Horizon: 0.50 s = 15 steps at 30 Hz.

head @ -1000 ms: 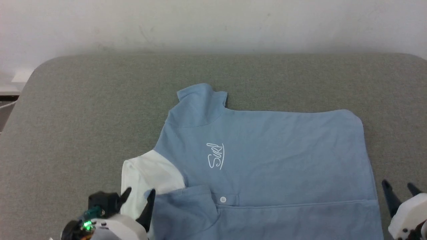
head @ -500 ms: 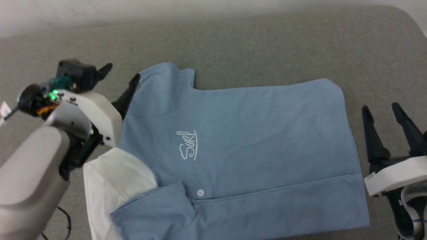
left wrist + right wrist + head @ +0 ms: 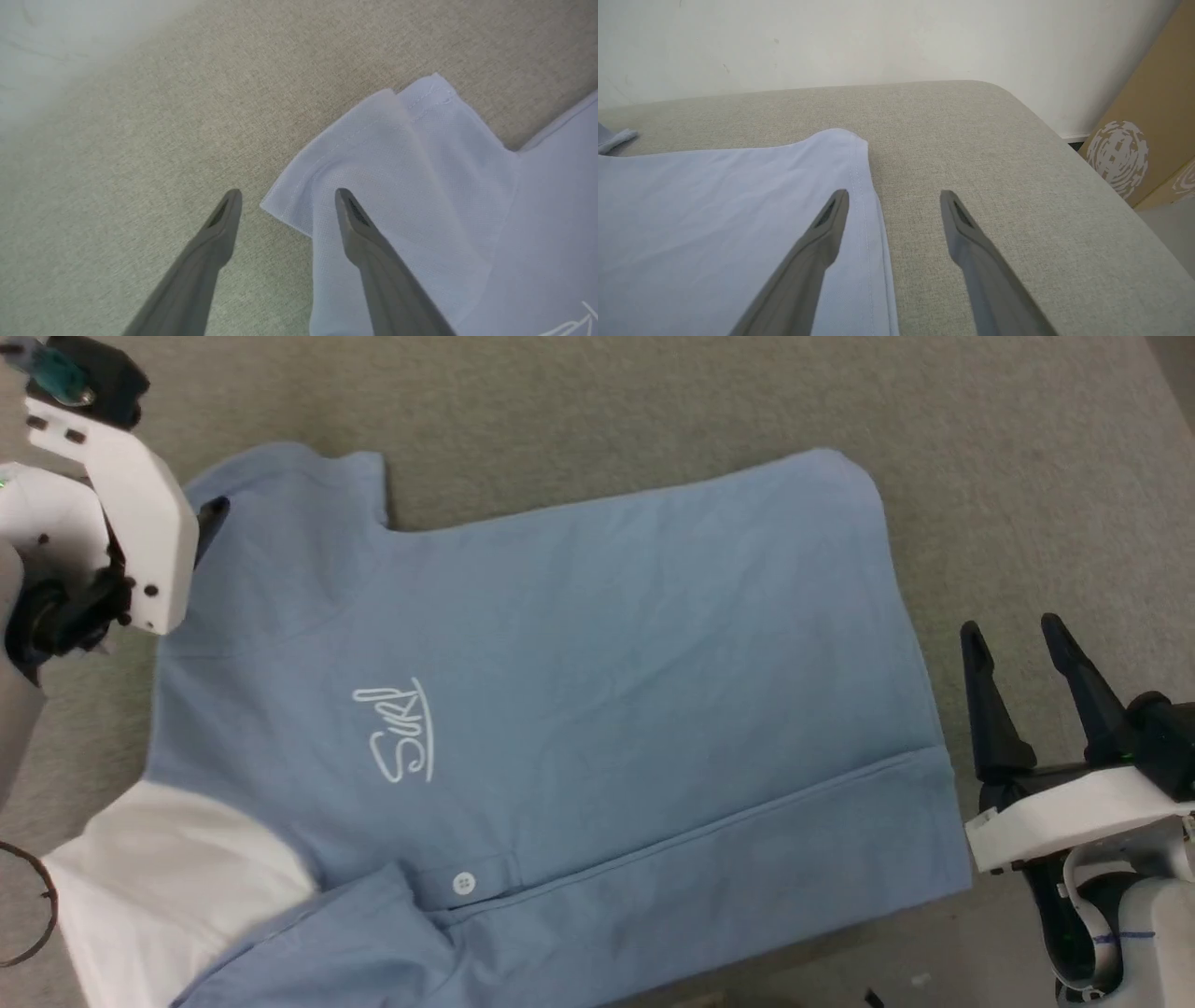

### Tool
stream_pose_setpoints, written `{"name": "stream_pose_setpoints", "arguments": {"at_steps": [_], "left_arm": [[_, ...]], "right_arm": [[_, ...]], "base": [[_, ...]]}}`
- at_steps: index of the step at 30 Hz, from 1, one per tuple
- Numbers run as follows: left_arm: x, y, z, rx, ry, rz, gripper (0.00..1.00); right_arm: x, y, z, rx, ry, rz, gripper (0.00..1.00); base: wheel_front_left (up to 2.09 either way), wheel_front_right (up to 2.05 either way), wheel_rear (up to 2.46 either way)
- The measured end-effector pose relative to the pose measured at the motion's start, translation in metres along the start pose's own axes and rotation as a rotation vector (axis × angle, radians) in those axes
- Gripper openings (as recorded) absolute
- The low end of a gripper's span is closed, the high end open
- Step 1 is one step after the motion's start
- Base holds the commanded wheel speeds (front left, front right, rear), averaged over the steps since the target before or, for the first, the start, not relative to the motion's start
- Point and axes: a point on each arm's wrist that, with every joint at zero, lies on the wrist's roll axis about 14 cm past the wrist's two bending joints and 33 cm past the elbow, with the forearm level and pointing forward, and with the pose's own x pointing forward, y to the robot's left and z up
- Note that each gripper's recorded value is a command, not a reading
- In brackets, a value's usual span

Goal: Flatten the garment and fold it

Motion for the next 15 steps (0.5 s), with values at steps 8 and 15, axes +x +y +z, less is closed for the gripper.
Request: {"name": "stream_pose_setpoints", "arguments": {"at_steps": [8,15], "left_arm": [[0.041,-0.002,-0.026,0.05,0.199,-0.014,1.0],[0.044,-0.004,-0.029,0.011,0.269,-0.038,0.0]], "right_arm": [[-0.002,-0.021,-0.027,-0.013,0.076,-0.072,1.0],[0.002,-0.021,-0.033,-0.026,0.091,-0.072,1.0]], "base": [[0.0,0.0,0.0],[0.0,0.0,0.0]]}}
